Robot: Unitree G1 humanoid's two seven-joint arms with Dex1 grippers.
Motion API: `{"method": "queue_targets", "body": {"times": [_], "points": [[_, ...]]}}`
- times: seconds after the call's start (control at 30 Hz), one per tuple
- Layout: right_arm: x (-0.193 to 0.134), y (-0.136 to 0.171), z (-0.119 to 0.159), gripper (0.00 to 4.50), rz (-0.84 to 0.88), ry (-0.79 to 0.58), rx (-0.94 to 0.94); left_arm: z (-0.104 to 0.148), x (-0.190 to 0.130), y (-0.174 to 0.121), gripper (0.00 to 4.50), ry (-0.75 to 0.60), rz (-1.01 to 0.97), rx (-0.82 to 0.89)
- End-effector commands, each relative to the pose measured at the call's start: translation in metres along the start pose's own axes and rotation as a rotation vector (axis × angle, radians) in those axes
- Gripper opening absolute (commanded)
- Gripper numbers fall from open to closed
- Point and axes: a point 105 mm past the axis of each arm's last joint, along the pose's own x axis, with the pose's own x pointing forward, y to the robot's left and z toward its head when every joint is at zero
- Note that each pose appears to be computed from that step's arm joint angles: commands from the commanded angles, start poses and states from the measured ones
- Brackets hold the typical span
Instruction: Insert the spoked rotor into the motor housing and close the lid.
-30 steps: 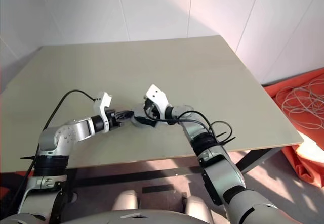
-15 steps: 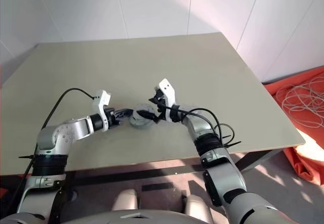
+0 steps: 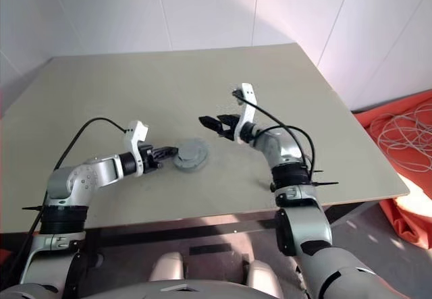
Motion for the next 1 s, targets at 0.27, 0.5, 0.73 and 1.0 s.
{"method": "queue_targets", "body": {"times": [0.27, 0.5, 0.73, 1.0], "points": [[-0.021, 0.011, -0.032, 4.47, 0.036, 0.250, 0.259, -0.009, 0.004, -0.005, 0.00, 0.046, -0.024, -0.001], [-0.017, 0.021, -0.060, 4.47, 0.054, 0.330, 0.298, -0.009, 0.002, -0.003, 0.00, 0.044, -0.016, 0.002], [-0.003, 0.030, -0.067, 4.47, 0.086, 0.324, 0.345, -0.009, 0.000, -0.002, 0.00, 0.045, -0.004, 0.006], [0.023, 0.051, -0.068, 4.47, 0.146, 0.297, 0.382, -0.007, -0.002, -0.001, 0.00, 0.046, 0.004, 0.017]]}}
